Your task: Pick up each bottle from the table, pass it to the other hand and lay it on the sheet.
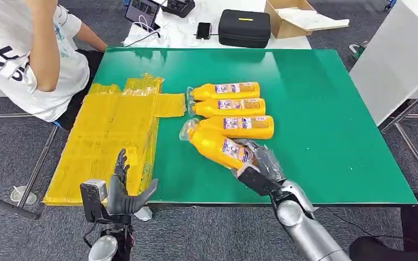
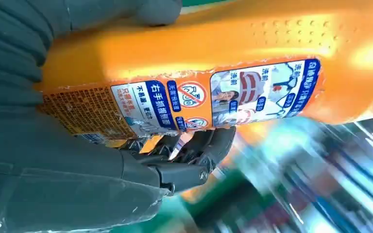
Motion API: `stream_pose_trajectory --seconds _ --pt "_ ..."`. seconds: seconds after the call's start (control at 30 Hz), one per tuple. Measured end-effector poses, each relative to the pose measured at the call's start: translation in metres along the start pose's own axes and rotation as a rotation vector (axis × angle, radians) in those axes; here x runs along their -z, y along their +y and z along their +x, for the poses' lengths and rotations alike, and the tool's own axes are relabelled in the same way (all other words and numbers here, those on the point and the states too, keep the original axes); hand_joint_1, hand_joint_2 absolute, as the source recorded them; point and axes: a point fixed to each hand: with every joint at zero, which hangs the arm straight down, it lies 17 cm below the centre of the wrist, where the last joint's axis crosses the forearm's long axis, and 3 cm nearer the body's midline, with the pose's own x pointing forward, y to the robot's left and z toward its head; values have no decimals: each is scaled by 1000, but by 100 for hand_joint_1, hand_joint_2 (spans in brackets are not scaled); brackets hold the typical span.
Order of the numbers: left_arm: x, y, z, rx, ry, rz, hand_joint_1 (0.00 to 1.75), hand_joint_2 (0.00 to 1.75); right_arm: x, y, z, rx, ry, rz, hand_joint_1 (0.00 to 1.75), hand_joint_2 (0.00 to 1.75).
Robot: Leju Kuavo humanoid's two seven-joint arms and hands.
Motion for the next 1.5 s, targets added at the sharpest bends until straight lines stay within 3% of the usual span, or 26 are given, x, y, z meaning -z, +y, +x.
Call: stream_pose_trajectory --seconds 0.17,0.43,0.6,0.87,1.23,1.5 --pt "7 -7 14 -107 -21 -20 0 175 0 -64 71 -52 -205 -379 175 175" --pt "16 -28 39 -293 -44 -115 0 175 -22 -68 85 -64 -217 -516 175 175" --pt "11 -50 56 -394 -62 -225 0 175 -24 -48 80 23 -191 -489 175 175" --pt "9 -57 62 -420 -68 -269 0 175 -24 -27 74 84 -156 -451 175 175" --pt "3 -89 75 -478 -67 -407 0 175 -20 100 86 172 -113 -185 175 175" --pt "3 -89 73 -473 -61 -412 0 175 -18 125 90 173 -119 -118 175 175"
